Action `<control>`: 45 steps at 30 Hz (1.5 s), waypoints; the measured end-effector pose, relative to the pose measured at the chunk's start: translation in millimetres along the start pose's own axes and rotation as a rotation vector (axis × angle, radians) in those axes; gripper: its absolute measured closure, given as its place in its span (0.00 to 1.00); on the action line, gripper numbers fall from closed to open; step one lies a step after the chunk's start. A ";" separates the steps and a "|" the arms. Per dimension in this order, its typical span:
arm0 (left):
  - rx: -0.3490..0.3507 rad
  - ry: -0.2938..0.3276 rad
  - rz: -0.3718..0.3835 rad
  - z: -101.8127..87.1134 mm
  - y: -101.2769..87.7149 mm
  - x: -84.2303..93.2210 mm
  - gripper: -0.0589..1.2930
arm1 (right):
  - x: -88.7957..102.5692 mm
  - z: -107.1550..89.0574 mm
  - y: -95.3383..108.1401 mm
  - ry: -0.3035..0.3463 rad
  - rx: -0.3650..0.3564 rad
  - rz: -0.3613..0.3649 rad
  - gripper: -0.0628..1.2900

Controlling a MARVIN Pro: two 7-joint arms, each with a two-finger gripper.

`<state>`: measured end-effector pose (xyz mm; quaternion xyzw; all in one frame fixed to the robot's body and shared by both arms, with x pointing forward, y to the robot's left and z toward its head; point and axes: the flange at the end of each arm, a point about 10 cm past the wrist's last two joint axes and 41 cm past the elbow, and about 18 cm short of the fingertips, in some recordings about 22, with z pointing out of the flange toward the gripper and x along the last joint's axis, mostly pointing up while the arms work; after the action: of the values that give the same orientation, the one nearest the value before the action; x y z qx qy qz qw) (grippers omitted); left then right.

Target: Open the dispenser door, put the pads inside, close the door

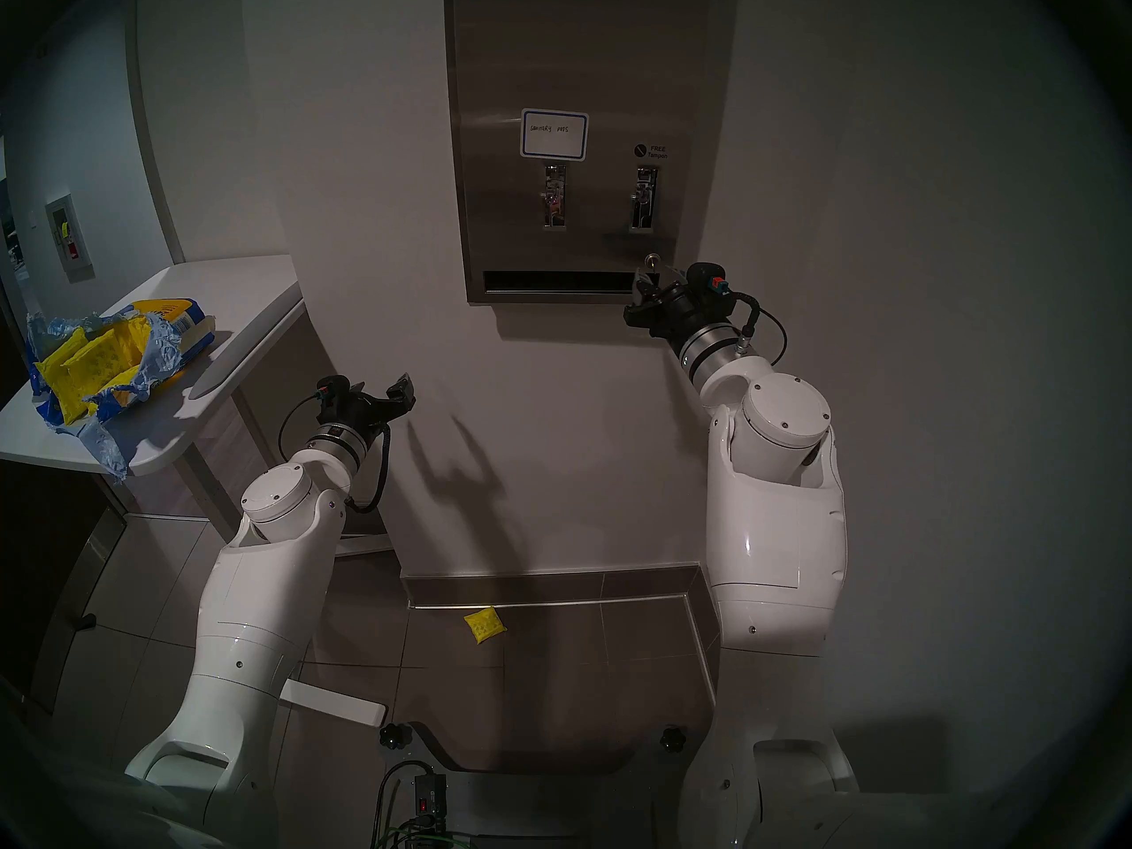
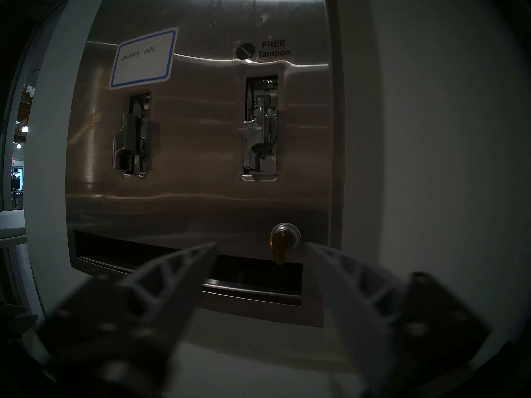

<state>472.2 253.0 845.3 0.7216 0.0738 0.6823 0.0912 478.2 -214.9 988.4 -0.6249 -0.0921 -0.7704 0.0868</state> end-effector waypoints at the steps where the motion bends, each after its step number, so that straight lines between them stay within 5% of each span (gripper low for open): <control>1: 0.000 0.000 0.000 0.0 0.0 0.0 0.02 | -0.3 0.3 0.1 -0.001 0.000 0.000 0.30; 4: 0.000 0.000 0.000 0.0 -0.1 0.0 0.02 | -1.5 1.5 0.1 -0.003 0.001 0.000 0.51; 13: 0.001 0.000 0.000 0.0 -0.2 0.0 0.02 | -6.0 6.3 -1.1 -0.014 0.006 0.001 0.54; 23: 0.001 -0.001 0.000 0.0 -0.2 0.0 0.02 | -7.4 12.4 2.5 -0.013 -0.001 -0.006 0.70; 39: 0.001 -0.001 0.000 0.0 -0.1 -0.1 0.02 | -7.2 16.6 6.7 -0.006 -0.008 -0.012 0.68; 43: 0.001 -0.002 0.000 0.0 -0.1 -0.1 0.02 | -7.4 16.9 6.8 -0.005 -0.007 -0.011 0.98; 45: 0.001 -0.002 0.000 0.0 -0.1 -0.1 0.02 | -7.7 16.9 7.1 -0.004 -0.007 -0.009 0.98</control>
<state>472.2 253.1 845.2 0.7221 0.0739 0.6817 0.0911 497.6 -217.4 984.6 -0.6263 -0.0925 -0.7699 0.0808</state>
